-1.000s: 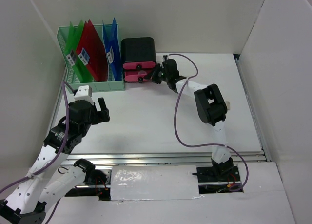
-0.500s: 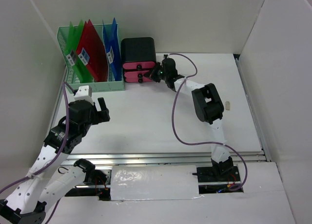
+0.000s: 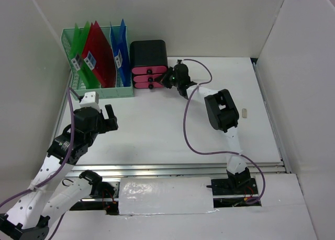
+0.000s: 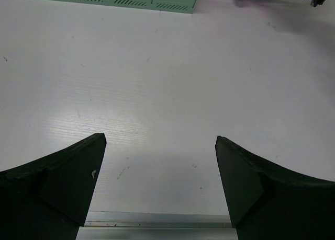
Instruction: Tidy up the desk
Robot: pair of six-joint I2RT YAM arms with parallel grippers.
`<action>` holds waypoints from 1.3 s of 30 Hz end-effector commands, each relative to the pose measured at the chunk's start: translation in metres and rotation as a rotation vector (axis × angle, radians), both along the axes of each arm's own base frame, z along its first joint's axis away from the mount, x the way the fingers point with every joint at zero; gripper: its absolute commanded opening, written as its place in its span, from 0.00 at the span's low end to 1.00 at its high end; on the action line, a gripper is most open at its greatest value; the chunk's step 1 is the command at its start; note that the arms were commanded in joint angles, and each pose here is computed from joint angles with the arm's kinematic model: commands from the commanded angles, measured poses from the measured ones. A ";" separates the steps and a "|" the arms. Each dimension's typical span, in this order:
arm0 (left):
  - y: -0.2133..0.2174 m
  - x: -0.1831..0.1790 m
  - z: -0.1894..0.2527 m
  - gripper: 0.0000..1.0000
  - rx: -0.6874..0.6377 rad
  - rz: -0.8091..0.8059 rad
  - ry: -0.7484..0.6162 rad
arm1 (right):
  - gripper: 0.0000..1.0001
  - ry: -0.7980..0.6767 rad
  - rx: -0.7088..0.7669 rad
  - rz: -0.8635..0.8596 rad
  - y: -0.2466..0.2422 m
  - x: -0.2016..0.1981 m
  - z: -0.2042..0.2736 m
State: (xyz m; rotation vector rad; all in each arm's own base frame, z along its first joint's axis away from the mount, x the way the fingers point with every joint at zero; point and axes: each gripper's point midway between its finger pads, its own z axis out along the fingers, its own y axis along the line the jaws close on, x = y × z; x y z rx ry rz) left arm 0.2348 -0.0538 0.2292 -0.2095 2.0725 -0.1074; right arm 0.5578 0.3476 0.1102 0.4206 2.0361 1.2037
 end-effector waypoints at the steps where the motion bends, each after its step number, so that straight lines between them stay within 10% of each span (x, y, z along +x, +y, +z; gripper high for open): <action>1: 0.000 0.006 0.006 1.00 0.006 -0.006 -0.033 | 0.00 -0.068 0.038 -0.056 -0.006 0.014 0.017; 15: -0.001 0.006 0.005 1.00 0.007 -0.007 -0.029 | 0.00 -0.070 0.051 -0.049 -0.003 0.014 0.016; 19: 0.000 0.006 0.005 1.00 0.009 -0.006 -0.028 | 0.34 -0.004 0.096 -0.080 -0.010 -0.019 -0.006; 39: -0.001 0.006 0.005 1.00 0.007 -0.012 -0.029 | 0.54 0.254 0.204 -0.093 0.018 -0.010 -0.043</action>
